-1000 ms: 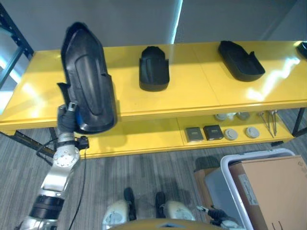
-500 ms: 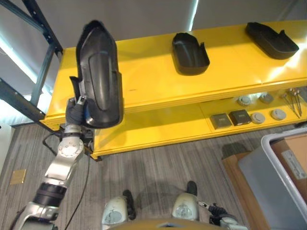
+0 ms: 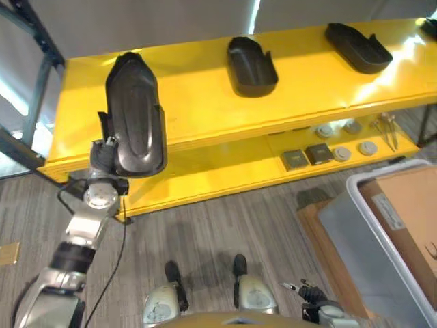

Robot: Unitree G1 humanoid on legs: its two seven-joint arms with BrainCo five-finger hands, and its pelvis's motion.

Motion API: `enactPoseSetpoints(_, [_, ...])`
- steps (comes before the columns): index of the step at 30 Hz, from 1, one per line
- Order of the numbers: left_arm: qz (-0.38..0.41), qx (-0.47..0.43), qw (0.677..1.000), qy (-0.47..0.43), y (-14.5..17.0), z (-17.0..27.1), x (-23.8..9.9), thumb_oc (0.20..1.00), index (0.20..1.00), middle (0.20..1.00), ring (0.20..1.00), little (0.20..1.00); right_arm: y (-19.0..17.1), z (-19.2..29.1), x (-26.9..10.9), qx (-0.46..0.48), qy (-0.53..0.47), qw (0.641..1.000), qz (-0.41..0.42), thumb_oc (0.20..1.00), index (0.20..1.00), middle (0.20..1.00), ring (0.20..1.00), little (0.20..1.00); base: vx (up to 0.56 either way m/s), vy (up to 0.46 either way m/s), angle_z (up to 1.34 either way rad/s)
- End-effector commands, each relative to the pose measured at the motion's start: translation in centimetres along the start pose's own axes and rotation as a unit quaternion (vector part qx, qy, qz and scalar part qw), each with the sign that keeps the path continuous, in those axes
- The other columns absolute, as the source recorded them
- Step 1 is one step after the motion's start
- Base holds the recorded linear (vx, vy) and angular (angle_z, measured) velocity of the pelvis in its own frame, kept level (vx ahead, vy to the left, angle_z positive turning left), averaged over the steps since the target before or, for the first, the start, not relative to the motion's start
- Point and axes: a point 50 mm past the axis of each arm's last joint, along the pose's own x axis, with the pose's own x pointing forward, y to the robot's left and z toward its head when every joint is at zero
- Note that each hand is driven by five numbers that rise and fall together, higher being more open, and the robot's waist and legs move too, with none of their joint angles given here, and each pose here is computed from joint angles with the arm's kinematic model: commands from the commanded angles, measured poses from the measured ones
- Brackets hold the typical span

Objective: Move parts from the plastic box to the shelf.

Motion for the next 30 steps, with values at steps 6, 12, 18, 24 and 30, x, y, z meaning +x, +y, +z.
enactPoseSetpoints(6, [0.172, 0.072, 0.982, -0.013, 5.6, 6.7, 6.5, 0.2, 0.2, 0.2, 0.2, 0.2, -2.5, -0.2, 0.0, -0.075, 0.014, 0.997, 0.008, 1.0, 1.0, 1.0, 1.0, 1.0, -0.06, 0.056, -0.22])
enactPoseSetpoints(12, [0.238, 0.129, 0.962, 0.039, 8.4, 8.7, 8.0, 0.2, 0.2, 0.2, 0.2, 0.2, -2.4, 0.8, 0.5, -0.097, -0.004, 0.995, 0.02, 1.0, 1.0, 1.0, 1.0, 1.0, -0.08, 0.013, -0.07])
enactPoseSetpoints(18, [0.258, 0.175, 0.945, 0.094, 10.6, 9.3, 8.4, 0.2, 0.2, 0.2, 0.2, 0.2, -2.6, 1.9, 0.7, -0.098, -0.017, 0.995, 0.017, 1.0, 1.0, 1.0, 1.0, 1.0, 0.0, 0.019, -0.07])
enactPoseSetpoints(24, [0.272, 0.259, 0.916, 0.14, 13.2, 9.5, 8.3, 0.2, 0.2, 0.2, 0.2, 0.2, -2.9, 2.0, 0.7, -0.1, -0.016, 0.995, 0.018, 1.0, 1.0, 1.0, 1.0, 1.0, 0.02, 0.009, -0.03])
enactPoseSetpoints(30, [0.301, 0.324, 0.885, 0.143, 16.2, 10.8, 8.0, 0.2, 0.2, 0.2, 0.2, 0.2, -3.4, 1.9, 0.7, -0.105, -0.016, 0.994, 0.014, 1.0, 1.0, 1.0, 1.0, 1.0, 0.01, 0.018, -0.01])
